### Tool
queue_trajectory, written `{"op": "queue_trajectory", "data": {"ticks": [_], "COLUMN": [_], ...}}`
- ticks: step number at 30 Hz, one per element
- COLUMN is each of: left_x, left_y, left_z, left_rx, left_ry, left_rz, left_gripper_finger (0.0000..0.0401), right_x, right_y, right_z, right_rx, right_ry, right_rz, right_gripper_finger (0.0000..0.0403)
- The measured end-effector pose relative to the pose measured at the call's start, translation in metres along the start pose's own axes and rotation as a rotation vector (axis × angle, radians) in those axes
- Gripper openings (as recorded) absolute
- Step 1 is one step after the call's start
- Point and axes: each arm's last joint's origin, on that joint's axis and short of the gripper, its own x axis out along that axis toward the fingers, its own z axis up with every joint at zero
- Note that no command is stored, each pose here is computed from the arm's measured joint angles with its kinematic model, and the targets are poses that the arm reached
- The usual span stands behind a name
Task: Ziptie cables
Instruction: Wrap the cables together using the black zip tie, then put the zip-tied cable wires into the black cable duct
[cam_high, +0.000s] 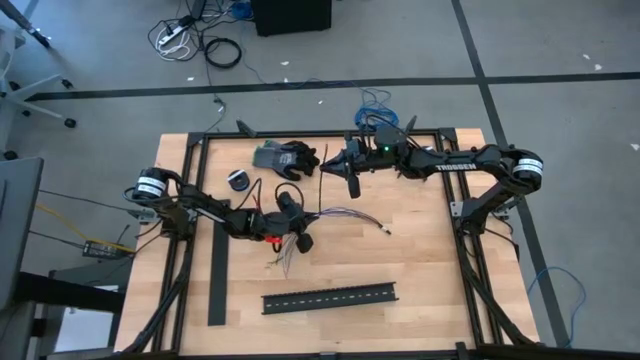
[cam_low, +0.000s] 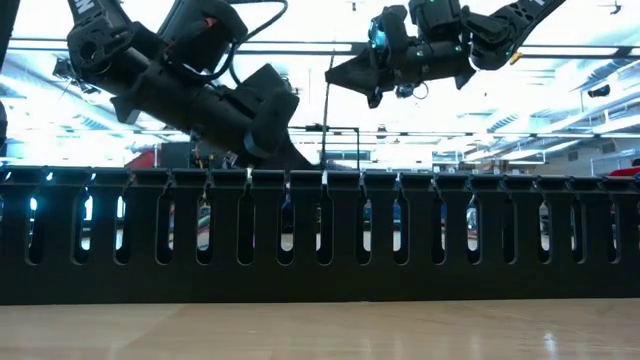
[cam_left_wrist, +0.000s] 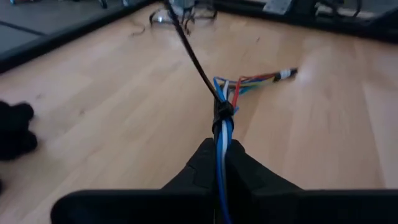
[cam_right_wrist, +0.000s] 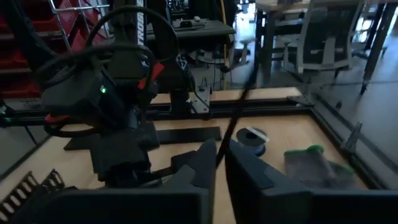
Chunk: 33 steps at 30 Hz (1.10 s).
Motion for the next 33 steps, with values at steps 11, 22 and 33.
{"op": "queue_trajectory", "data": {"ticks": [11, 22, 33], "left_x": [-0.003, -0.035, -0.042], "left_y": [0.001, 0.003, 0.005], "left_z": [0.007, 0.037, 0.041], "left_rx": [0.063, 0.065, 0.083], "left_ry": [-0.027, -0.025, -0.009], "left_rz": [0.014, -0.006, 0.006], "left_gripper_finger": [0.0002, 0.0001, 0.0], "right_x": [-0.007, -0.011, -0.011], "right_y": [-0.005, 0.016, 0.053], "right_z": [-0.028, -0.052, -0.072], "right_rx": [0.19, 0.28, 0.206], "right_ry": [0.273, 0.536, 0.777], "right_rz": [0.025, 0.067, -0.193], "right_gripper_finger": [0.0201, 0.0249, 0.0237]}}
